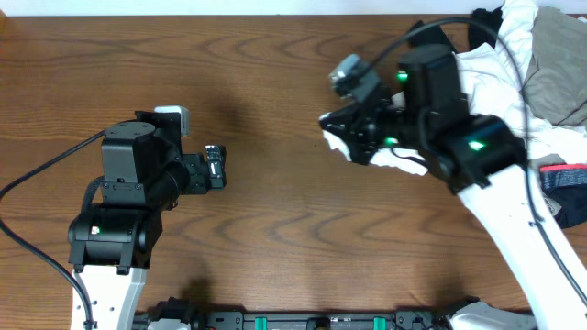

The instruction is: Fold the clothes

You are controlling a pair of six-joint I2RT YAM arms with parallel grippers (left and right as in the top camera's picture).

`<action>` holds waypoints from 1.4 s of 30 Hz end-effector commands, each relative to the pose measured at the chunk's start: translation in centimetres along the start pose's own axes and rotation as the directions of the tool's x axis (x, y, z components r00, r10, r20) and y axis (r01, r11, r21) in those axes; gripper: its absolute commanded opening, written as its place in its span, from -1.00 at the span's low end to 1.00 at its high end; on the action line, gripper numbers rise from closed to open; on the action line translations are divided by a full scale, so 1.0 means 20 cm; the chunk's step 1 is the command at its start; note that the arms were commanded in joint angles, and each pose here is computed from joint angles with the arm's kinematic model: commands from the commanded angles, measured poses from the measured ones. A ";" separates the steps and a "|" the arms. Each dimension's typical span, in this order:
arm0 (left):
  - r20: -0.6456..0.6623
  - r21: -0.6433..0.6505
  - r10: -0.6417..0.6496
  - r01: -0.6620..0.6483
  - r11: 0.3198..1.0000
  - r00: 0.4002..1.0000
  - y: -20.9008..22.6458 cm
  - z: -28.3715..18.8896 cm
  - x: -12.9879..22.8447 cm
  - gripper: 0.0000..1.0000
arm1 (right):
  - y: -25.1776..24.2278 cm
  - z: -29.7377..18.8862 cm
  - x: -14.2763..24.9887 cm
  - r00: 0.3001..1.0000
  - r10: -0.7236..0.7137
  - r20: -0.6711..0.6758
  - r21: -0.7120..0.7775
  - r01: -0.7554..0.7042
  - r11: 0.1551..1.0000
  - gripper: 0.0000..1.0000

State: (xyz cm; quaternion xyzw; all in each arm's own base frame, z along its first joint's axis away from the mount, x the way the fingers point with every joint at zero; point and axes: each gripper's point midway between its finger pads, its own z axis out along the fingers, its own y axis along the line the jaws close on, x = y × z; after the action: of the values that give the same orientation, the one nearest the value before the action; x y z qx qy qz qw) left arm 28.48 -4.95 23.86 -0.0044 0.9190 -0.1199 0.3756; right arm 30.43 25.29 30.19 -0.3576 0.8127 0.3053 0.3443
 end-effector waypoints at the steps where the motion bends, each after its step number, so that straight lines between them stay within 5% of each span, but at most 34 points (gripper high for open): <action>1: 0.016 -0.002 -0.008 0.008 1.000 1.000 0.00 -0.02 -0.03 0.96 | 0.05 0.11 -0.02 1.000 -0.028 0.002 -0.042 0.028 0.999 -0.98; 10: 0.016 -0.002 -0.008 0.008 1.000 1.000 0.00 -0.02 -0.03 0.96 | 0.15 0.31 -0.49 0.934 -0.082 0.347 -0.033 0.099 0.994 -0.97; 15: 0.015 -0.002 -0.008 0.008 1.000 1.000 0.00 -0.02 -0.03 0.96 | 0.08 0.46 -0.60 0.893 -0.062 0.446 0.069 0.035 0.997 -0.25; 17: 0.015 -0.002 -0.008 0.008 1.000 1.000 0.00 -0.02 -0.03 0.96 | -0.03 0.49 -0.59 0.895 -0.057 0.443 0.152 -0.012 0.988 -0.18; 23: 0.012 0.019 -0.008 0.008 1.000 1.000 -0.02 -0.02 -0.03 0.96 | -0.38 0.30 -0.49 0.919 -0.008 0.393 0.378 -0.154 0.913 -0.02; 30: -0.030 0.097 0.000 0.003 0.995 1.000 -0.10 0.04 0.00 0.97 | -0.74 -0.25 -0.11 0.956 0.159 0.246 0.677 -0.287 0.677 0.02; 33: -0.069 0.148 0.018 -0.008 0.989 0.997 -0.15 0.13 0.02 0.98 | -0.79 -0.42 0.07 0.946 0.256 0.199 0.723 -0.318 0.614 0.18; 42: -0.308 0.116 0.001 0.037 0.993 0.951 -0.10 0.63 0.20 0.97 | -0.80 -0.66 0.41 0.876 0.466 0.126 0.789 -0.373 0.488 0.25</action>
State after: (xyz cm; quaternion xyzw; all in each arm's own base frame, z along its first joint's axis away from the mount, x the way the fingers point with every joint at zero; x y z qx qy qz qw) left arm 33.56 -9.51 15.50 0.0335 0.9489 -0.1734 0.2614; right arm 34.84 4.68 27.28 0.0044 0.9394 -0.0244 0.3419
